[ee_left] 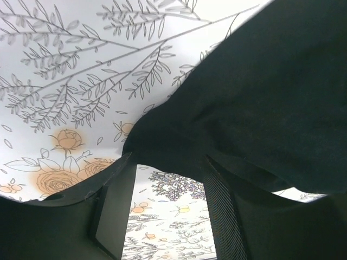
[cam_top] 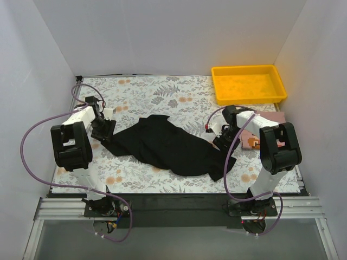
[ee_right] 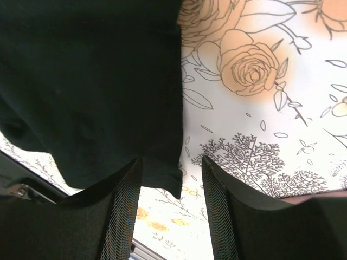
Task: Fold and stack the t-shirts
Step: Flatten the tshirt out
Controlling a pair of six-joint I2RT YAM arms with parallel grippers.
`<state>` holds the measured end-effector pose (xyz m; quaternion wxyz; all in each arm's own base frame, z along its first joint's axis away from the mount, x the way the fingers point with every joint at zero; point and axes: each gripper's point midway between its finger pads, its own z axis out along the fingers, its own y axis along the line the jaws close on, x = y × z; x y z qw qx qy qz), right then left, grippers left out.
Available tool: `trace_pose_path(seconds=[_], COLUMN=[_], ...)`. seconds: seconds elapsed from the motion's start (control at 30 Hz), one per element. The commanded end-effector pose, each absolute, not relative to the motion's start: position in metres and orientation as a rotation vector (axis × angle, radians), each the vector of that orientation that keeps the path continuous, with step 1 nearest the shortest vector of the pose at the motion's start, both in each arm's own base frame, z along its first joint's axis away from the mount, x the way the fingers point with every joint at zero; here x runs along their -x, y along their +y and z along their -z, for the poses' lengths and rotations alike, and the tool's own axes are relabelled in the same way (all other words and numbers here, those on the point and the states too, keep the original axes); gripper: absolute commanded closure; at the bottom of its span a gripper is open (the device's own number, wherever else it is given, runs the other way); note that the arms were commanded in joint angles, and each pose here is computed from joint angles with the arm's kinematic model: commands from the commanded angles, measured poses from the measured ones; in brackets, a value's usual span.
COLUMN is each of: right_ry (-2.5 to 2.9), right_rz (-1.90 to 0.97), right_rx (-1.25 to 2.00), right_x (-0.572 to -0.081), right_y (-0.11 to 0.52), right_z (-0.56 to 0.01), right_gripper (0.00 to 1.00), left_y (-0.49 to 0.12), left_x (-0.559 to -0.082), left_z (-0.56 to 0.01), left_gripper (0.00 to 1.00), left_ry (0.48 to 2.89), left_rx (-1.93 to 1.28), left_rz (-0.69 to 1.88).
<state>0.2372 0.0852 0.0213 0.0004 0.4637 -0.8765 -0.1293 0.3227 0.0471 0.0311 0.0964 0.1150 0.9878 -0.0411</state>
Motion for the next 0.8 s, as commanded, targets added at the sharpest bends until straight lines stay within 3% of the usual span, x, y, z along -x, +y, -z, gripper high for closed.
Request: trace_pose_path(seconds=[0.0,0.2,0.3,0.4,0.5,0.53,0.77], right_ry=[-2.809,-2.789,-2.769,-2.764,-2.805,-2.820,-2.951], right_rz=[0.294,0.280,0.296,0.308,0.287,0.271,0.204], right_rx=[-1.468,-1.428,-1.423,-1.428,-1.446,-1.456,-1.517], right_x=[-0.250,-0.238,-0.231,-0.230,-0.244,-0.249,-0.282], right_y=[0.076,0.071,0.072,0.075,0.079,0.079,0.079], right_z=[-0.018,-0.005,-0.001,0.000,-0.010,-0.013,-0.048], right_gripper=[0.45,0.51,0.69,0.98,0.99,0.99,0.99], left_y=[0.051,0.050,0.047,0.053,0.052,0.052,0.055], left_x=[-0.321,-0.308,-0.301,-0.307,-0.320,-0.323,-0.346], left_z=[-0.026,-0.009,-0.003,-0.001,-0.008,-0.010,-0.044], left_gripper=[0.49,0.49,0.54,0.68,0.87,0.99,1.00], left_ry=[2.923,2.943,2.960,2.934,2.906,2.902,2.796], left_rx=[-0.366,-0.371,-0.372,-0.355,-0.332,-0.322,-0.320], left_rz=[0.089,0.089,0.108,0.057,0.059,0.065,0.033])
